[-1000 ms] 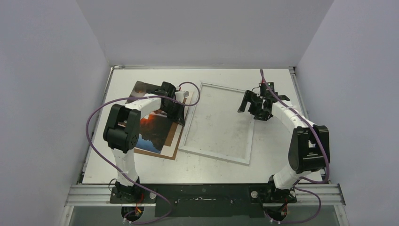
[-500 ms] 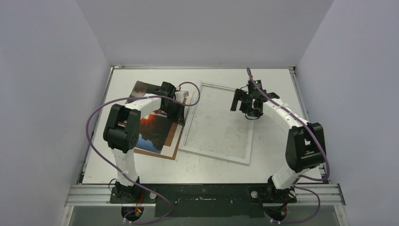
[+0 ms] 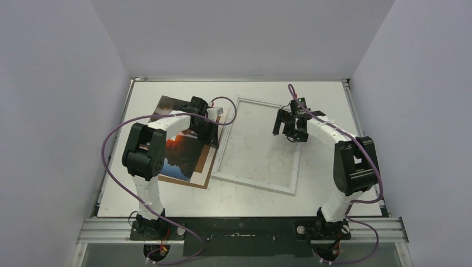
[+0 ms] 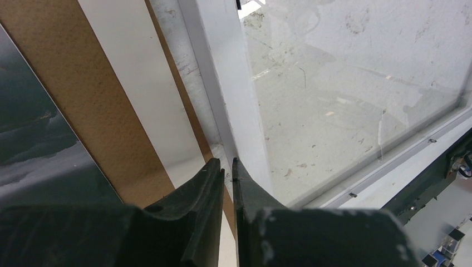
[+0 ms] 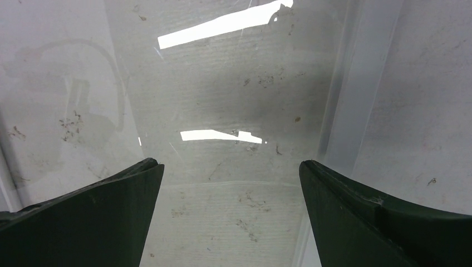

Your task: Put the photo into the frame

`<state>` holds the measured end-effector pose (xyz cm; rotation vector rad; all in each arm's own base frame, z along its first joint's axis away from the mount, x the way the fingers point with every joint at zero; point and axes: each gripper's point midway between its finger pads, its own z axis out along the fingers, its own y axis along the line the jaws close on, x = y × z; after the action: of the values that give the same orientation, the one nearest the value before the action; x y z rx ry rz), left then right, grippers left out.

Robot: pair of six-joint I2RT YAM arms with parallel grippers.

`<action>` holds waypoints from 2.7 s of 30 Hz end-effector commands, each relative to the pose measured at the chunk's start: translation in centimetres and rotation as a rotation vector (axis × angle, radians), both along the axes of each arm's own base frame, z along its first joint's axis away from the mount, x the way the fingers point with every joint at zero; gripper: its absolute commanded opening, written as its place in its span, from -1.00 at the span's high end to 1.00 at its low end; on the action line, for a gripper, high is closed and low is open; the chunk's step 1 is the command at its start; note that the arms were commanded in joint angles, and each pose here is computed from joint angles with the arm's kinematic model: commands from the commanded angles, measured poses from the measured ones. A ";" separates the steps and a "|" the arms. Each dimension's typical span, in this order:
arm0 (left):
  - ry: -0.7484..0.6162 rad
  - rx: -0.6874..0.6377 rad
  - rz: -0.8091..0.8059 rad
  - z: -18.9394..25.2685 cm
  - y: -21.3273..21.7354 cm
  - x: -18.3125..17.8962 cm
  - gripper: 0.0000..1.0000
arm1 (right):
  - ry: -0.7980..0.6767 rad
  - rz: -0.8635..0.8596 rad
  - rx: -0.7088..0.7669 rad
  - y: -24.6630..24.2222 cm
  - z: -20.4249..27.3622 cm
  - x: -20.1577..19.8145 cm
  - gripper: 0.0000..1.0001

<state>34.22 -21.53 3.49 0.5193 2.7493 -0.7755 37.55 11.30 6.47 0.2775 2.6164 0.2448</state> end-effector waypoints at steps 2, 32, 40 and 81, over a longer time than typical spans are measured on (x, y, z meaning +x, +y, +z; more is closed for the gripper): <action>-0.030 -0.041 -0.006 1.4 -0.5 0.7 0.78 | -0.037 -0.030 -0.010 -0.6 0.0 0.9 -0.99; -0.034 -0.045 0.000 1.7 -0.4 0.9 0.79 | -0.050 -0.041 0.026 -1.1 0.3 0.6 -0.99; -0.036 -0.049 0.002 1.8 -0.5 1.0 0.80 | -0.063 -0.034 0.021 -0.7 1.5 -0.7 -1.00; -0.027 -0.056 0.000 1.8 -0.1 0.9 0.80 | -0.165 -0.102 -0.056 -1.5 3.6 6.9 -0.91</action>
<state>34.29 -21.43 3.66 0.5043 2.7477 -0.8021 42.14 11.75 10.59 0.3154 2.4652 0.2424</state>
